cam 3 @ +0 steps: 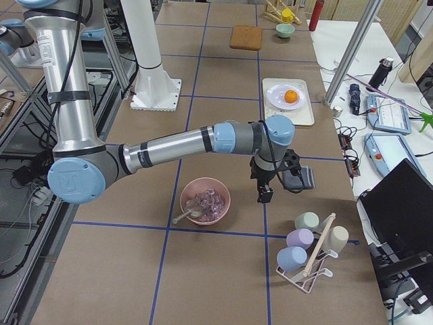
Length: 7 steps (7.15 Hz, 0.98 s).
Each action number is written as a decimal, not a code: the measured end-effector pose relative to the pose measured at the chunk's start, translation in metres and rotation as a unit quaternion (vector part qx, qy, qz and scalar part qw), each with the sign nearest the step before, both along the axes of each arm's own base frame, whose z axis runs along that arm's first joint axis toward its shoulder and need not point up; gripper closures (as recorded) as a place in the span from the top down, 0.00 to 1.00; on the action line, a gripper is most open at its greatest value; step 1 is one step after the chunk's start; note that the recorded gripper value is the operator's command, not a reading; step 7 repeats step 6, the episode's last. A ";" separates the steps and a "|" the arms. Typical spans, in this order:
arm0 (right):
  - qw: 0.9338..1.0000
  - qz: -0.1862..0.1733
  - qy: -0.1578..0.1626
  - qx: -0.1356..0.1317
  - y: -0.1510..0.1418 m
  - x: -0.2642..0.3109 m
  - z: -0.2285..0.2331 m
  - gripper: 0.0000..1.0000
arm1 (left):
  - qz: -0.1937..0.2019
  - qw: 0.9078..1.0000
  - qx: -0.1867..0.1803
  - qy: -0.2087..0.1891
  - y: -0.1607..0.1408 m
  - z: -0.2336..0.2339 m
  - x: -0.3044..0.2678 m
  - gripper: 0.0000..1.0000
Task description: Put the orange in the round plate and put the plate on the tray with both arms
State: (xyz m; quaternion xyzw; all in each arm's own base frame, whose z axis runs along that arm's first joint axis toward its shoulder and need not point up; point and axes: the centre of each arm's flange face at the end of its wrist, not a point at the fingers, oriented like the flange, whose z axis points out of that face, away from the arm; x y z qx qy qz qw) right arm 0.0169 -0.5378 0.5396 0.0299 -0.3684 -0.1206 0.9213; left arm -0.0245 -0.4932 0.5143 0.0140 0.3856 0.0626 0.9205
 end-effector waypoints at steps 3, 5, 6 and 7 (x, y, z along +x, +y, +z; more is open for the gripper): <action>1.000 -0.004 -0.011 0.010 -0.002 -0.007 -0.014 1.00 | -0.001 1.000 0.005 0.000 -0.002 0.005 0.000 0.98; 1.000 -0.008 -0.010 0.011 -0.002 -0.012 -0.014 1.00 | -0.002 1.000 0.005 0.000 -0.005 0.008 0.001 0.98; 1.000 -0.009 -0.011 0.011 -0.002 -0.013 -0.015 1.00 | -0.002 1.000 0.007 0.000 -0.005 0.007 0.001 0.98; 1.000 -0.009 -0.011 0.011 -0.002 -0.013 -0.015 1.00 | -0.002 1.000 0.007 0.000 -0.005 0.007 0.001 0.98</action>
